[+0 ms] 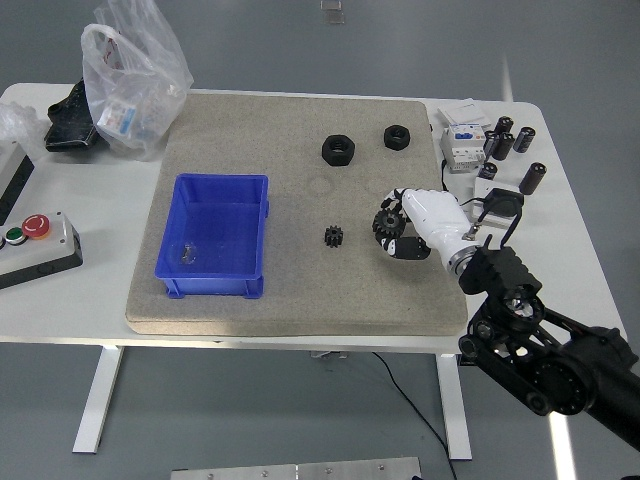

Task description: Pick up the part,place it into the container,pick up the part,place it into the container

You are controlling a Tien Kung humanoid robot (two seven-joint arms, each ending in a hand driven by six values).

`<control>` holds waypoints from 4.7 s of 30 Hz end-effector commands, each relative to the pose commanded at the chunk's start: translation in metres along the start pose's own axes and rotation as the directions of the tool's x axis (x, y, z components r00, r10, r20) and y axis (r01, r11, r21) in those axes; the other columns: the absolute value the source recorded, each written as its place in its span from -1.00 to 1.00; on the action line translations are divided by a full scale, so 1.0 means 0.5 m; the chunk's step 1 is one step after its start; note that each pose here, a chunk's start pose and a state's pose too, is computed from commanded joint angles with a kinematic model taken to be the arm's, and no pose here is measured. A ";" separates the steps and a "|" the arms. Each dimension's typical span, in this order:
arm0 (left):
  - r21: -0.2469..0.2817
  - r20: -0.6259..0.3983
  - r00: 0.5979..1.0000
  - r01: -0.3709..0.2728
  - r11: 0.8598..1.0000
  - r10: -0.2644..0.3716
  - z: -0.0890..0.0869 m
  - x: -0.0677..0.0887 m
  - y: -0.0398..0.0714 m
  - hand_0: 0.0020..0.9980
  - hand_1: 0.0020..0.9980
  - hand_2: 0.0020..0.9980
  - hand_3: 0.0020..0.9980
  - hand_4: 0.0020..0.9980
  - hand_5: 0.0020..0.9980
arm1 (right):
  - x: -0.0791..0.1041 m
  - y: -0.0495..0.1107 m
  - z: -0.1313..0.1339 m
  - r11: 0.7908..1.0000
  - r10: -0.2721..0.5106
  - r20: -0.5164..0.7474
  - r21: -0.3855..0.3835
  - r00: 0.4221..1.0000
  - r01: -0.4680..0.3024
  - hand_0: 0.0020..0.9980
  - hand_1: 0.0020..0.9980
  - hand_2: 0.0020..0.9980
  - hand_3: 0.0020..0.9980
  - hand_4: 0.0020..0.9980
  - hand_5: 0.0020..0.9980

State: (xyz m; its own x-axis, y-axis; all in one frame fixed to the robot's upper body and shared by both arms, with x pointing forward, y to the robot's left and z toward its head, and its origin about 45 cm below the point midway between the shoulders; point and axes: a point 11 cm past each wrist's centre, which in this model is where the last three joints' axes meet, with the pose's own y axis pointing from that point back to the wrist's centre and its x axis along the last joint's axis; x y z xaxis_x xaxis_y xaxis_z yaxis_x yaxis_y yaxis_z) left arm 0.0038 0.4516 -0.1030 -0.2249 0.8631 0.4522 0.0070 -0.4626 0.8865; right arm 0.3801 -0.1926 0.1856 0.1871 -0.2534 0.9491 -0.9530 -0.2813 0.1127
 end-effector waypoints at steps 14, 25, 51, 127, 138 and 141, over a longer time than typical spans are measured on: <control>0.001 0.009 1.000 -0.002 1.000 0.002 0.001 0.002 0.000 0.31 0.19 0.18 0.34 0.30 -0.53 | 0.031 -0.006 -0.250 0.922 -0.033 0.214 0.384 0.976 -0.053 -0.11 0.02 -0.17 0.11 -0.33 -1.00; 0.011 0.009 1.000 -0.005 1.000 0.005 -0.004 0.005 -0.001 0.31 0.19 0.18 0.34 0.30 -0.53 | 0.009 -0.019 -0.353 0.880 -0.047 0.031 0.474 0.998 0.027 0.04 0.24 0.16 0.25 -0.51 -0.78; 0.011 0.016 1.000 -0.003 1.000 0.003 -0.003 0.004 0.000 0.31 0.19 0.17 0.35 0.29 -0.54 | -0.049 -0.054 -0.336 0.900 -0.064 -0.153 0.419 0.986 0.124 0.38 0.66 0.68 0.60 0.09 -0.77; 0.008 0.015 1.000 -0.003 1.000 0.003 -0.004 0.004 0.000 0.31 0.19 0.17 0.34 0.29 -0.55 | -0.012 -0.074 -0.264 0.942 -0.051 -0.080 0.328 0.995 0.075 0.07 0.03 -0.44 -0.07 -0.48 -0.85; 0.005 0.014 1.000 -0.006 1.000 0.006 0.002 0.008 -0.001 0.31 0.19 0.17 0.34 0.29 -0.54 | -0.026 -0.059 -0.404 0.869 -0.035 -0.127 0.485 0.991 0.093 0.09 0.05 -0.38 -0.04 -0.45 -0.89; 0.007 0.015 1.000 -0.007 1.000 0.007 0.001 0.009 -0.001 0.31 0.19 0.17 0.34 0.29 -0.54 | -0.028 -0.065 -0.396 0.875 -0.031 -0.138 0.475 0.990 0.094 0.09 0.05 -0.38 -0.04 -0.45 -0.89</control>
State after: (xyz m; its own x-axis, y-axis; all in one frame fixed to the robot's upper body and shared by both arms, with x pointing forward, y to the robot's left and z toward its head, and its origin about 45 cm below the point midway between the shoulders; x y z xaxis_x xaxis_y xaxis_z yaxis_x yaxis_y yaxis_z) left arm 0.0033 0.4557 -0.1014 -0.2106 0.8627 0.4597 0.0155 -0.4672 0.8840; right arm 0.3614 0.0035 0.2269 0.1820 -0.1139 0.9767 -0.7025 -0.7100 0.0481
